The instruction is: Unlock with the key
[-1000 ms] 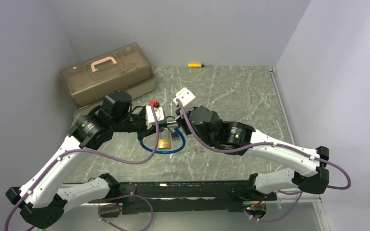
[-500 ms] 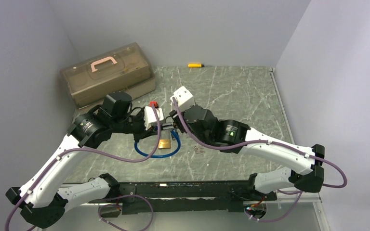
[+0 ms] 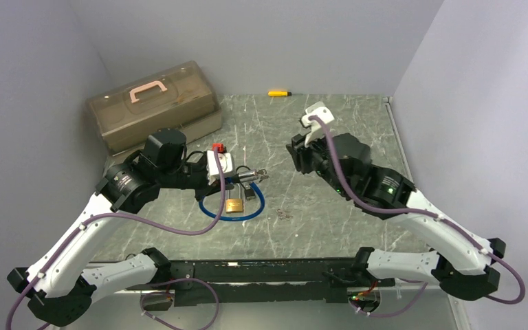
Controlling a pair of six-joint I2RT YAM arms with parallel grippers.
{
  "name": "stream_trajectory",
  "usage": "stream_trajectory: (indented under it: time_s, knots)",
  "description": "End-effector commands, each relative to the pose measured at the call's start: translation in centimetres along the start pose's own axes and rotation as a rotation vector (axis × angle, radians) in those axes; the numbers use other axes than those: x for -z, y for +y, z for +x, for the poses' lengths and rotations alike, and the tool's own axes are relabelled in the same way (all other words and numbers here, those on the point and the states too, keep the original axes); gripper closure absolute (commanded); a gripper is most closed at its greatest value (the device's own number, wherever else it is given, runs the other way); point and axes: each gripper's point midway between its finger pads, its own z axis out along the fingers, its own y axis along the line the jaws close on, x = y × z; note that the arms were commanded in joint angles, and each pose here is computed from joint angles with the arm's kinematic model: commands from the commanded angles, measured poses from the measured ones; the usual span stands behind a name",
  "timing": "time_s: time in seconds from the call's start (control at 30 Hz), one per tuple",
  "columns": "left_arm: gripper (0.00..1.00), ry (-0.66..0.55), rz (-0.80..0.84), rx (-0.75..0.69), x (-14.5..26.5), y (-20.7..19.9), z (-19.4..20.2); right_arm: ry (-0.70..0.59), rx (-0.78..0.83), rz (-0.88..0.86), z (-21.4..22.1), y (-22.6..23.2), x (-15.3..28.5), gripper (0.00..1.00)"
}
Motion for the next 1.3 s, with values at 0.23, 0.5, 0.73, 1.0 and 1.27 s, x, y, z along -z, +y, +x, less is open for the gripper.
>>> stream_trajectory:
  time_s: [0.23, 0.5, 0.73, 1.0, 1.27]
  knots:
    - [1.00, -0.133, 0.057, -0.109, 1.1, -1.0, -3.8, -0.175, 0.042, -0.736, -2.8, 8.7, 8.2, 0.54]
    - [1.00, -0.131, 0.109, -0.135, 1.3, -2.0, -3.5, -0.126, 0.067, -0.937, -1.9, 11.1, 9.0, 0.51]
    - [1.00, -0.134, 0.145, -0.176, 1.6, -2.8, -3.3, -0.122, 0.059, -0.950, -2.3, 10.7, 8.7, 0.52]
    - [1.00, -0.137, 0.164, -0.187, 1.7, -3.2, -3.2, -0.095, 0.029, -0.946, -1.9, 10.3, 7.9, 0.46]
    - [1.00, -0.139, 0.147, -0.183, 1.6, -2.8, -3.4, -0.083, 0.012, -1.050, -1.6, 11.6, 8.4, 0.55]
